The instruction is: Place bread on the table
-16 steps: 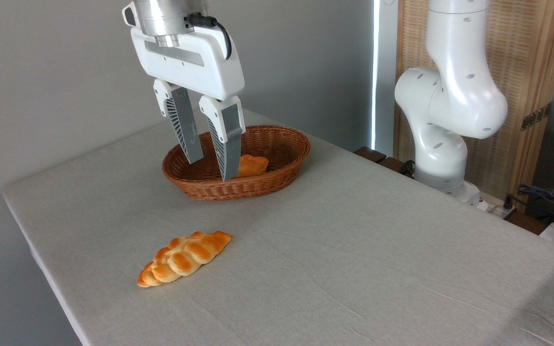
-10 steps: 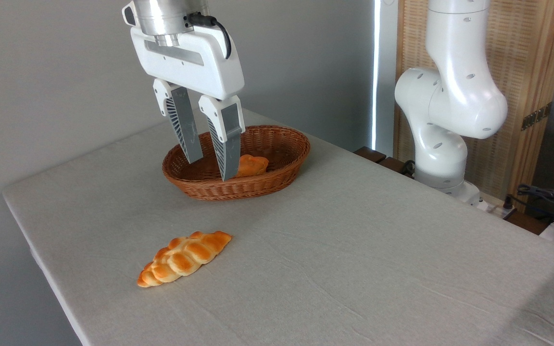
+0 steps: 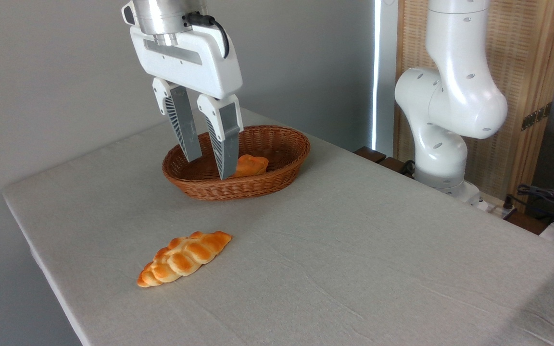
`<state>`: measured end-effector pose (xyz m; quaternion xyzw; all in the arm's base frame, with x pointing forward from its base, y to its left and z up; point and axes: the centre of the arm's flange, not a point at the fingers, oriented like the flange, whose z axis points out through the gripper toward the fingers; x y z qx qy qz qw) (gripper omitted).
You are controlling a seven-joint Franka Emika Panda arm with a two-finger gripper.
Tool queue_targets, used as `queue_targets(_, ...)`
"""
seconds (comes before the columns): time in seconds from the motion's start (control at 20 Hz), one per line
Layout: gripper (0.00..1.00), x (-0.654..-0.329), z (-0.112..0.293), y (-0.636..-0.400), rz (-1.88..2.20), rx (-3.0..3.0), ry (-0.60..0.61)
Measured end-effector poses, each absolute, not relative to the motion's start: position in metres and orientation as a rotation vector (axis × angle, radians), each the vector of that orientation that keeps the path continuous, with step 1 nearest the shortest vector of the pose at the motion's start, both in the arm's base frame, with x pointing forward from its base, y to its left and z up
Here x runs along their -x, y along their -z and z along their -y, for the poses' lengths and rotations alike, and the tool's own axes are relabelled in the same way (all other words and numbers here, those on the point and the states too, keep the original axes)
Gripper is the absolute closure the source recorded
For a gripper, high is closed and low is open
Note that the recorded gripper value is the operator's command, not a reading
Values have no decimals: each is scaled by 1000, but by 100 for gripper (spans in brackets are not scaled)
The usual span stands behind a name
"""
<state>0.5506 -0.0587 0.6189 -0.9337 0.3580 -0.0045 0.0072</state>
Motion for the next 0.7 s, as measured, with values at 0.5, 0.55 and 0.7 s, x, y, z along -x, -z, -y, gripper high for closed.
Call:
queue_targets(0.5,0,-511,124,-606,-1310,2851,-23)
queue_targets(0.55,0,-504,131,-604,-1334,2841,-24)
queue_targets(0.7,0,-475,157,-597,-1426,2798,-34)
